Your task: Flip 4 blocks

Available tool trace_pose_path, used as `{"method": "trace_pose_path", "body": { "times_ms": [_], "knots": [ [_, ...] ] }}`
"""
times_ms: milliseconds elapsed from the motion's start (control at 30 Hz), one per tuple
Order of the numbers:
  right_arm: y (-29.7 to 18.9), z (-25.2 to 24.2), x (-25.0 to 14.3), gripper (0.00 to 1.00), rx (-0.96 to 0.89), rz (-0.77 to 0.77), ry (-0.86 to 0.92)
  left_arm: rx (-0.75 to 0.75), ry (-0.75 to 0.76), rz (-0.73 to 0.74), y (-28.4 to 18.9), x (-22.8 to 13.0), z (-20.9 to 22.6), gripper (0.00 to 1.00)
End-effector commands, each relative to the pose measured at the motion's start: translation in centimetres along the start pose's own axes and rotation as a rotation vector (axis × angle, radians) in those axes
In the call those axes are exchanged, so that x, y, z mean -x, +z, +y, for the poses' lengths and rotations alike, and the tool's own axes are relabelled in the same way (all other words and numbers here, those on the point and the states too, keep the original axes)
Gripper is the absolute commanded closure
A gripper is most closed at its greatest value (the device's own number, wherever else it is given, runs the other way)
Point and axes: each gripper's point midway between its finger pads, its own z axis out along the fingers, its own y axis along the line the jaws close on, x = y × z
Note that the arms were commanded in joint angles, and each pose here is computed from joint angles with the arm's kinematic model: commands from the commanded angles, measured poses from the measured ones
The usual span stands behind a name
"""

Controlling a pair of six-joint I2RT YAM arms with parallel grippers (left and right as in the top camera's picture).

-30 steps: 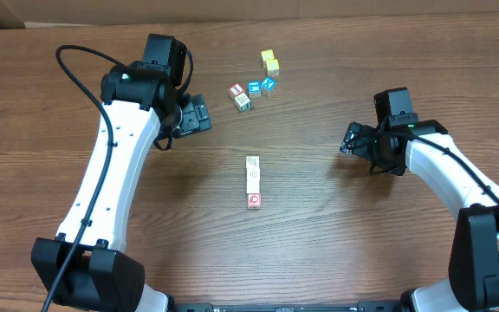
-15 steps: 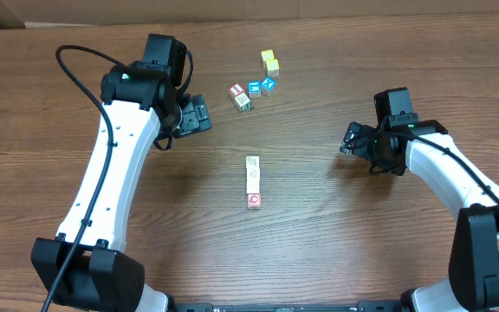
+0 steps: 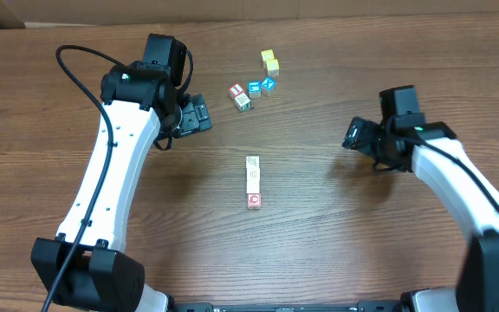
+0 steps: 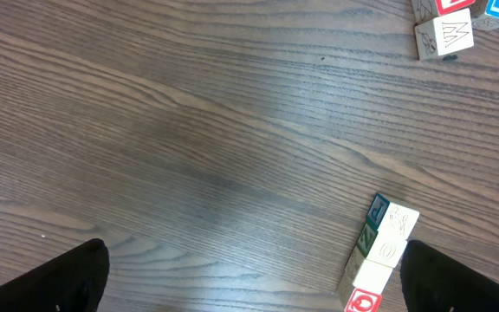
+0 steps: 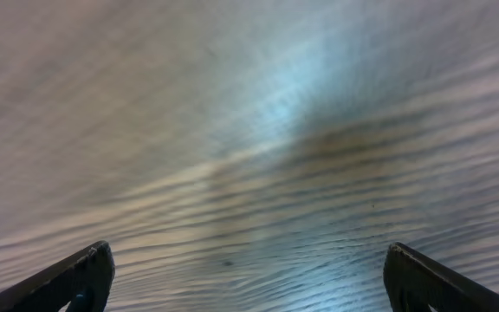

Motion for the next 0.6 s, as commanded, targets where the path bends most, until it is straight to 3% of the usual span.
{"method": "trace_pose_path", "body": {
  "times_ms": [0,233,567],
  "knots": [
    [-7.6,2.1,3.2,0.00,0.120,-0.216,-0.016,0.021,-0.012,-0.007,0.3,0.4,0.4,0.00],
    [-20.0,0.9,5.4,0.00,0.162,-0.597,0.016,0.021,-0.012,-0.007,0.3,0.4,0.4,0.00],
    [-31.1,-2.1,-0.5,0.00,0.297,-0.825,0.025,0.021,-0.012,-0.007,0.3,0.4,0.4,0.00]
  ]
}}
